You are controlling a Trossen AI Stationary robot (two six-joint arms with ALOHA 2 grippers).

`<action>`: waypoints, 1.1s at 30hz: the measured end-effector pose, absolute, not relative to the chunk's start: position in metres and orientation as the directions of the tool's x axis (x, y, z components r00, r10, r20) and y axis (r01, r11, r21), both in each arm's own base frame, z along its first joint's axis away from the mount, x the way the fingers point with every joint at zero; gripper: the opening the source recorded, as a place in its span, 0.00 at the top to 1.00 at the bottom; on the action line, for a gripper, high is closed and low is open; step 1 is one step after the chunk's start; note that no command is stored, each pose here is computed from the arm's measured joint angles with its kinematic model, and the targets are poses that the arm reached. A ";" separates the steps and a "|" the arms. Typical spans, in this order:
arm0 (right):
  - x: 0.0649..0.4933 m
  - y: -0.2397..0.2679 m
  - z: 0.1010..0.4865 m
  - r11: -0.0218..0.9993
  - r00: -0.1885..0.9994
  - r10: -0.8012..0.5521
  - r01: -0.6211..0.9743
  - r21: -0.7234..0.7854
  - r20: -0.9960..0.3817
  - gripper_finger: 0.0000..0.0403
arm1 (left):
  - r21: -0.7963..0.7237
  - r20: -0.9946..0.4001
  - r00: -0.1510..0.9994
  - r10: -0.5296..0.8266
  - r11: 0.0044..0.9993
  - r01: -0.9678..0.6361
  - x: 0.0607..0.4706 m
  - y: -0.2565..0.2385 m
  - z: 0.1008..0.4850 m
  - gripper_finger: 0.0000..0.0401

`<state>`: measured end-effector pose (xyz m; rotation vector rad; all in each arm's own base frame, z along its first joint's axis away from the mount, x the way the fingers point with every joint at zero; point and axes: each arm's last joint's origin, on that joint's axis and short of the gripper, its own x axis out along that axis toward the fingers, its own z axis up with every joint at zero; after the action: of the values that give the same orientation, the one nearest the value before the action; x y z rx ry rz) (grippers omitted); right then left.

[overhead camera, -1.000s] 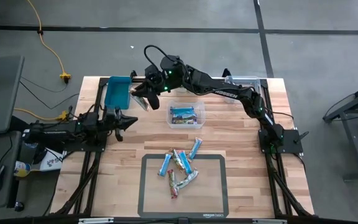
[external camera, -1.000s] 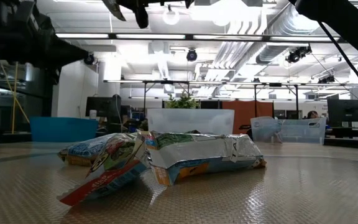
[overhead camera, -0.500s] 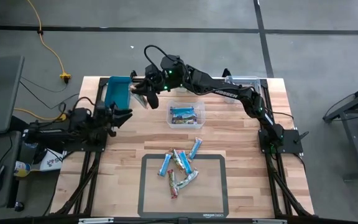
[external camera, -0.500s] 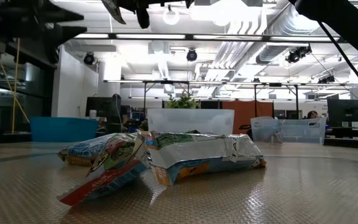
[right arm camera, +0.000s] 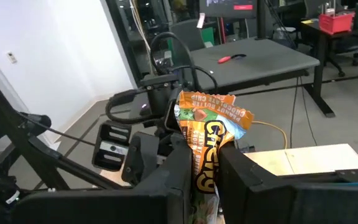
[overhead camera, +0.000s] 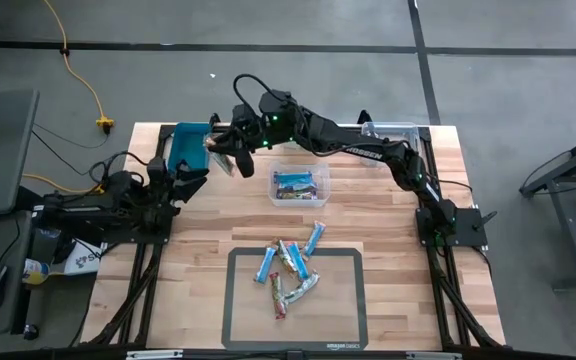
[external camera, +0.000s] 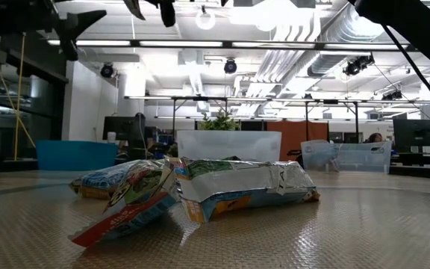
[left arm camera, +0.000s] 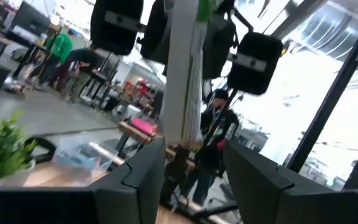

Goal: Pick and place Granola Bars by type
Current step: Put the orange granola bar in the blue bin

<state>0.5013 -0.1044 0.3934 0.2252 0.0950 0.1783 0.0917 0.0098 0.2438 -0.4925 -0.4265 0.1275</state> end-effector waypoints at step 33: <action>0.501 -0.100 0.397 0.929 0.953 0.301 -0.283 0.240 -0.039 0.89 | -0.350 0.323 0.912 0.251 0.928 -0.131 0.154 0.014 0.296 0.59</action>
<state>0.5010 -0.1002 0.3966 0.2344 0.0751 0.2994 0.1535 0.0140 0.2963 -0.3285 -0.3733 0.2007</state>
